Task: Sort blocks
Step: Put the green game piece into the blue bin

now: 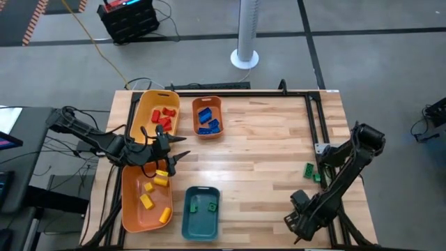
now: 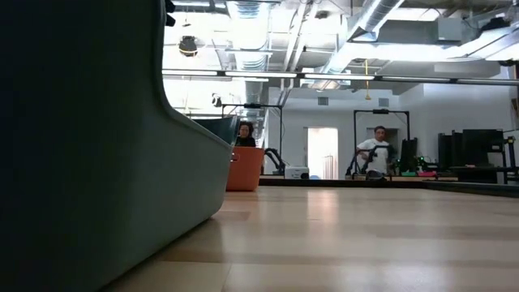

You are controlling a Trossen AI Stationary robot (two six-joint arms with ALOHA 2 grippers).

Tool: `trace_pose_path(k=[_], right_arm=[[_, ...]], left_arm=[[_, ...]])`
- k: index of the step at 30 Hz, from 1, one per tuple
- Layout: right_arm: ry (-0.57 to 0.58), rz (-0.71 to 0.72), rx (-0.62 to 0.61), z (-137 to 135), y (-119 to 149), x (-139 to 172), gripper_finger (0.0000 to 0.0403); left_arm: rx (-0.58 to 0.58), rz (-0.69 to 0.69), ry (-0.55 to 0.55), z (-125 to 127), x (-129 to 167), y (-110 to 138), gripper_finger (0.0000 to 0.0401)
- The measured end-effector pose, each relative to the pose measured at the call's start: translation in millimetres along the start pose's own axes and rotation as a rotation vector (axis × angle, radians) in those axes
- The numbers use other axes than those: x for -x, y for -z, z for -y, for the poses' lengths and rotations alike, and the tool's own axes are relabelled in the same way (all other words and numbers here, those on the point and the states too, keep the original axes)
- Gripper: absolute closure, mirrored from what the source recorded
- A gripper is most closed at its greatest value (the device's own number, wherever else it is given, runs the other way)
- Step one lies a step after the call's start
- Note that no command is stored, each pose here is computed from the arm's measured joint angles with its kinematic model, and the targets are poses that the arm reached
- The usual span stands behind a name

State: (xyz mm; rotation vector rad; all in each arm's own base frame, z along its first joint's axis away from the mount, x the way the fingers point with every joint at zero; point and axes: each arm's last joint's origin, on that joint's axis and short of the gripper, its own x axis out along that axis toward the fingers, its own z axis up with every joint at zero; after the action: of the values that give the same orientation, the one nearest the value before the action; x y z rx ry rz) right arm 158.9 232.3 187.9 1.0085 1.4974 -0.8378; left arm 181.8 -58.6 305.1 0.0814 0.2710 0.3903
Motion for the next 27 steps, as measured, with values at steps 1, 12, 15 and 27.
trace_pose_path(k=[1,12,15,27], right_arm=[[-0.005,0.0,-0.012,0.2,1.2,-0.1,0.0127],[0.031,0.043,-0.121,-4.1,2.9,-18.4,0.0127],[0.047,0.057,-0.133,-7.4,1.1,-26.4,0.0127],[0.074,0.078,-0.104,-4.7,4.2,-32.5,0.0145]], left_arm=[[0.0,0.0,0.0,0.0,0.0,0.0,0.017],[-0.001,-0.001,0.0,0.0,0.0,0.1,0.017],[-0.001,-0.001,0.0,0.0,0.0,0.1,0.017],[-0.004,-0.001,0.001,0.1,0.0,0.1,0.017]])
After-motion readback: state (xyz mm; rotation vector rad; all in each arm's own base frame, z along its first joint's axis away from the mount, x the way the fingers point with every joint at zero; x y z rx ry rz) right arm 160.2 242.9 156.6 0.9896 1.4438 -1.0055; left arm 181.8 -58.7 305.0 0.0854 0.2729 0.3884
